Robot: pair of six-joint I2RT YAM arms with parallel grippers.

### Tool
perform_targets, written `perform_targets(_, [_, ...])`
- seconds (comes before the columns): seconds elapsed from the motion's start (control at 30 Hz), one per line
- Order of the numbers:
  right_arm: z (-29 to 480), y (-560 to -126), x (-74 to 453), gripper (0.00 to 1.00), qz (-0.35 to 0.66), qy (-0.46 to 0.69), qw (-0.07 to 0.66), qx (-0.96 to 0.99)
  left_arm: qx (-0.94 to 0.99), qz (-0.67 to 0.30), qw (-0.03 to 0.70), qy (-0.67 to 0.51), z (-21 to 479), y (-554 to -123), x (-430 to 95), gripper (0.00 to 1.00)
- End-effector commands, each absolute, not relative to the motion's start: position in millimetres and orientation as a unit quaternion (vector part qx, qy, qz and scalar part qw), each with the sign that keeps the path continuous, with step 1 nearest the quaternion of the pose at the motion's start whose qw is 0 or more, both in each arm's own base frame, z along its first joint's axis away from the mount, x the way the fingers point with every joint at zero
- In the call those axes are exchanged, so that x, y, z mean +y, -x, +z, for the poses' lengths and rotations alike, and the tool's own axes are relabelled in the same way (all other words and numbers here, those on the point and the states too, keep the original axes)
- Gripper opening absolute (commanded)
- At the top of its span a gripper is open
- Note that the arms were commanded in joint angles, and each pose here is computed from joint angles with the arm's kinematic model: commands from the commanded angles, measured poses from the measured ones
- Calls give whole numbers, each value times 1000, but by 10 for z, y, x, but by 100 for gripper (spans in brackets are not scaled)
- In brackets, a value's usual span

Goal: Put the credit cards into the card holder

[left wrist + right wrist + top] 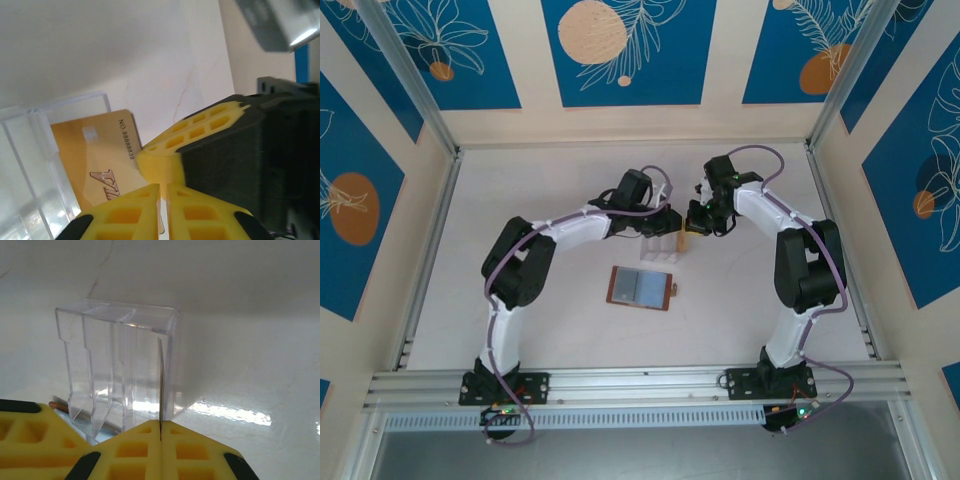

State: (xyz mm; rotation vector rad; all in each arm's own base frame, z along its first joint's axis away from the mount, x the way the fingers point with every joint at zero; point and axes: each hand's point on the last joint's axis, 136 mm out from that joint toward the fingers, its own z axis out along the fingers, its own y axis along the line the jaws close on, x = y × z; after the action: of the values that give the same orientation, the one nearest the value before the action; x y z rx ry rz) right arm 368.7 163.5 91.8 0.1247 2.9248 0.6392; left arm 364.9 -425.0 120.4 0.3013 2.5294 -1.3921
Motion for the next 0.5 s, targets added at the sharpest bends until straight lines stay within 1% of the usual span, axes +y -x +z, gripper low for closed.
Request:
perform_targets(0.0, [937, -3643, 1624, 0, 218, -48, 61, 973, 870, -476, 94, -91, 1052, -3612, -4297, 11])
perform_targets(0.47, [915, -3676, 1610, 0, 233, -68, 55, 969, 872, -476, 70, -89, 794, -3398, -4370, 11])
